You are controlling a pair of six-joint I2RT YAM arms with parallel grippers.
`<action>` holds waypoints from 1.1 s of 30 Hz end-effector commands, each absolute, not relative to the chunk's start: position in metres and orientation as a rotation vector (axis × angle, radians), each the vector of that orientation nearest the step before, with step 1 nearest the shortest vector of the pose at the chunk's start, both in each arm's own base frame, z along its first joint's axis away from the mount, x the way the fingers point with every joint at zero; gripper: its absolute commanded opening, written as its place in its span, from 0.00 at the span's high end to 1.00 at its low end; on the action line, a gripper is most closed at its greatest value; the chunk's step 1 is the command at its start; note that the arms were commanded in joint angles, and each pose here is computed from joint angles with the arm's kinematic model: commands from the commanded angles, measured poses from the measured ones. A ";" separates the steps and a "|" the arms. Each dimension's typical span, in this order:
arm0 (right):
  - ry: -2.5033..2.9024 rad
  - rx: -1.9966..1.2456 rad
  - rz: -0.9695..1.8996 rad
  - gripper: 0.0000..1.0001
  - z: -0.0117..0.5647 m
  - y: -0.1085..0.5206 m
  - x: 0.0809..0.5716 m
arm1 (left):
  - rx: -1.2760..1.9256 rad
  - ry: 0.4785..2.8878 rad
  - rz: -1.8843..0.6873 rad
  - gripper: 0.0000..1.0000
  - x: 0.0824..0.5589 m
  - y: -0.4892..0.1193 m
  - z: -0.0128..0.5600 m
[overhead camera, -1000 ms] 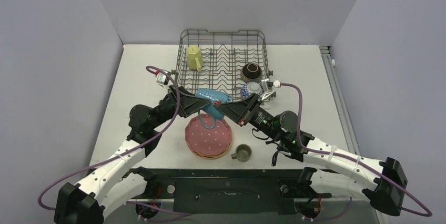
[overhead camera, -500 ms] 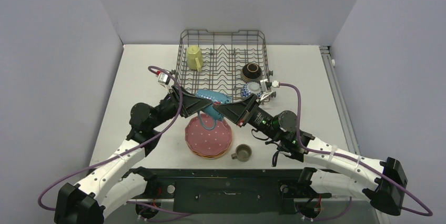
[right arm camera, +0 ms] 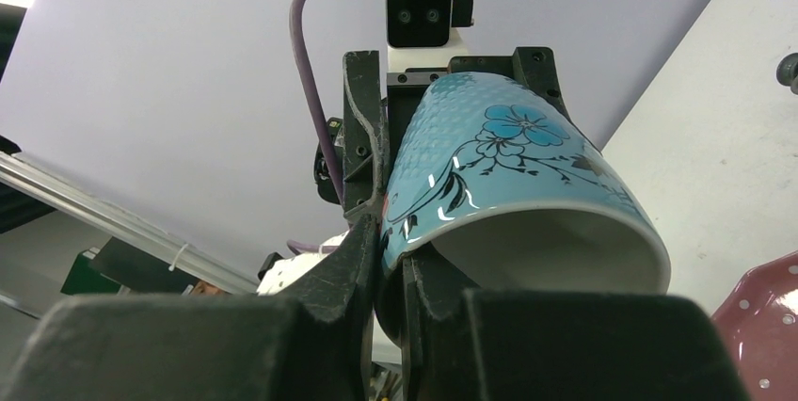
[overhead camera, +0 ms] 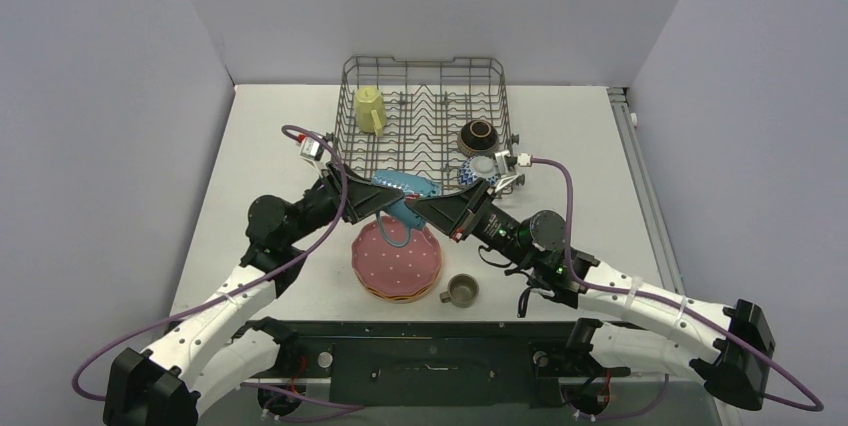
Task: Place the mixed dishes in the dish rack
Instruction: Pick up the cup at the center of the board.
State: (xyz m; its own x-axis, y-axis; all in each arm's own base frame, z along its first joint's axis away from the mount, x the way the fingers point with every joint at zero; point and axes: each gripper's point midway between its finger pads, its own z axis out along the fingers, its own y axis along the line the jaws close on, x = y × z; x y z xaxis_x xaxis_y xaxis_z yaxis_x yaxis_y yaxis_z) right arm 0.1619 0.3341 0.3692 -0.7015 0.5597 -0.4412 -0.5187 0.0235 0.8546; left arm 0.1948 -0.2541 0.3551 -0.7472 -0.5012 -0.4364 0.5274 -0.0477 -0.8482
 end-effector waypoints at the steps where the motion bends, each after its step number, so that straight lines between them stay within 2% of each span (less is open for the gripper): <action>1: 1.394 0.060 1.790 0.91 0.409 0.318 0.160 | 0.132 1.384 -1.878 1.00 0.182 -0.249 0.394; 6: 1.403 0.073 1.755 0.71 0.405 0.310 0.162 | 0.124 1.377 -1.864 1.00 0.186 -0.248 0.396; 10: 1.403 0.085 1.735 0.63 0.402 0.302 0.162 | 0.114 1.376 -1.848 1.00 0.190 -0.248 0.396; 15: 1.409 0.098 1.696 0.58 0.398 0.292 0.164 | 0.093 1.384 -1.814 1.00 0.200 -0.247 0.395; 24: 1.438 0.116 1.621 0.57 0.385 0.277 0.170 | 0.055 1.410 -1.744 1.00 0.219 -0.246 0.391; 33: 1.486 0.131 1.485 0.56 0.368 0.259 0.177 | 0.015 1.482 -1.521 1.00 0.257 -0.238 0.382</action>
State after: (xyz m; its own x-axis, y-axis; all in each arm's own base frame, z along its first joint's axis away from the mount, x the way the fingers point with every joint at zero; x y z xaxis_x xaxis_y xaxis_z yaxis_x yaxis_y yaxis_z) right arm 0.1696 0.2700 0.3741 -0.5568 0.6622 -0.5016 -0.5411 0.1690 0.8238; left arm 0.2404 -0.2480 0.3412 -0.6687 -0.5497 -0.5006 0.5162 0.1414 -0.8447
